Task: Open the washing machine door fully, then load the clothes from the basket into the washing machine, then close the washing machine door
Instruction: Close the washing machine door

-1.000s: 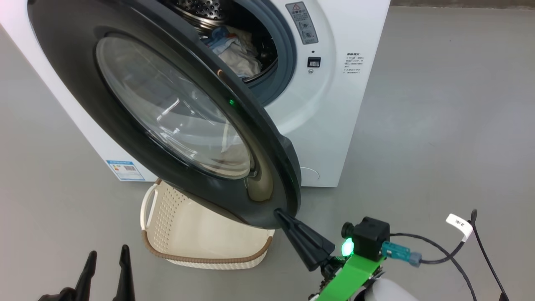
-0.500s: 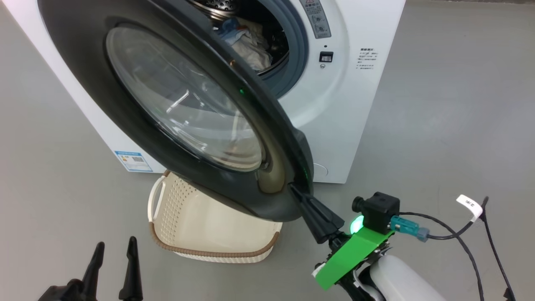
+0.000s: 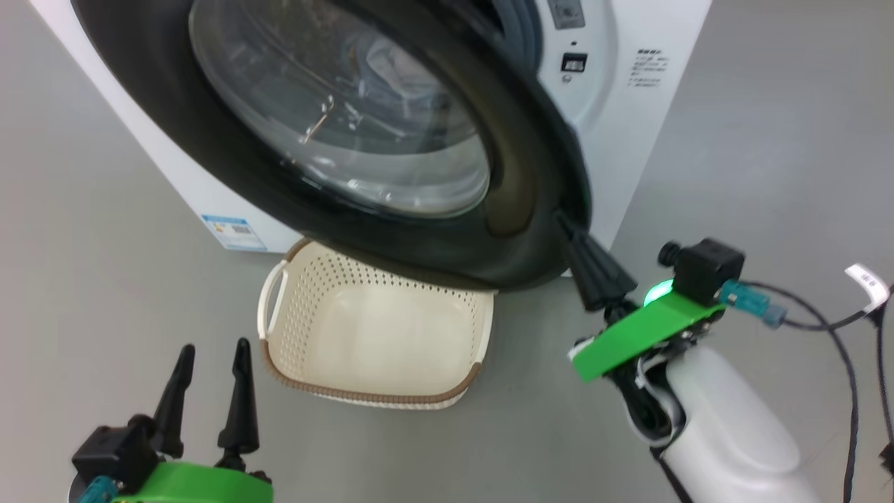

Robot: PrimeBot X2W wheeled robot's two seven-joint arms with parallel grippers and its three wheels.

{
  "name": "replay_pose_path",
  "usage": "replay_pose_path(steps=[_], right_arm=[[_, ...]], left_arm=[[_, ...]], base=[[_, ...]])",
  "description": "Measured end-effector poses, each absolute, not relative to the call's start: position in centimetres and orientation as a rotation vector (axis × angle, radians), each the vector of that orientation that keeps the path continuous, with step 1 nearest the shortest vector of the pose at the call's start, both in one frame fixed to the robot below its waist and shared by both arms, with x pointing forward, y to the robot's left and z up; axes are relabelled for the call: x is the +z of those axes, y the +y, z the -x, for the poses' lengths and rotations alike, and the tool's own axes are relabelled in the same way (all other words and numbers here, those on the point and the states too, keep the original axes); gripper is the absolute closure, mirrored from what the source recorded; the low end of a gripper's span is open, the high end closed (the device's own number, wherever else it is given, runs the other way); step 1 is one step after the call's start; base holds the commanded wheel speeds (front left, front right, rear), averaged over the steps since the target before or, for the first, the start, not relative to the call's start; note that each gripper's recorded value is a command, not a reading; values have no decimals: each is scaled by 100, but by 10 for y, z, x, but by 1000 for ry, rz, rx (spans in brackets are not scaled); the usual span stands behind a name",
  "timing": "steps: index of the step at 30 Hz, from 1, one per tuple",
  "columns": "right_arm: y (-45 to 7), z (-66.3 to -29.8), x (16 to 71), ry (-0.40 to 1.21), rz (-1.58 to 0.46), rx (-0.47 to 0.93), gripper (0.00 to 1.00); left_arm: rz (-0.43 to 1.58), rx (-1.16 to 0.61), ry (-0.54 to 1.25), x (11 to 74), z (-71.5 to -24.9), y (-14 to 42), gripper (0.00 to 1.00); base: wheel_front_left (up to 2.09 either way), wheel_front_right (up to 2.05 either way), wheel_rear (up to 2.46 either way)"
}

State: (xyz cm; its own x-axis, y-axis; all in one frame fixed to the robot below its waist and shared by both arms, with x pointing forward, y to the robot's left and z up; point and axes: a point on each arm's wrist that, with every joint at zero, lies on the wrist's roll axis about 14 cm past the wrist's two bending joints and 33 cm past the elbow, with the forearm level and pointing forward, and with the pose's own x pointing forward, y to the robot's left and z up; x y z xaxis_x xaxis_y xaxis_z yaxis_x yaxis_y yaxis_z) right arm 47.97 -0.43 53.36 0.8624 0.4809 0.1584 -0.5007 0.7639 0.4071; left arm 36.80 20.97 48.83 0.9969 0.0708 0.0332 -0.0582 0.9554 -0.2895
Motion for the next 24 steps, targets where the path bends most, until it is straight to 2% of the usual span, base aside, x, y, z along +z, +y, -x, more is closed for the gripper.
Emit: replay_pose_path(steps=[15,24], right_arm=[[-20,-558,540,-103,-501,432,100],[-23,-584,543,-122,-541,398,100]], left_arm=[[294,58,-61,491,-398,210,0],[290,58,-57,489,-404,209,0]], base=[[0,0,0],[0,0,0]])
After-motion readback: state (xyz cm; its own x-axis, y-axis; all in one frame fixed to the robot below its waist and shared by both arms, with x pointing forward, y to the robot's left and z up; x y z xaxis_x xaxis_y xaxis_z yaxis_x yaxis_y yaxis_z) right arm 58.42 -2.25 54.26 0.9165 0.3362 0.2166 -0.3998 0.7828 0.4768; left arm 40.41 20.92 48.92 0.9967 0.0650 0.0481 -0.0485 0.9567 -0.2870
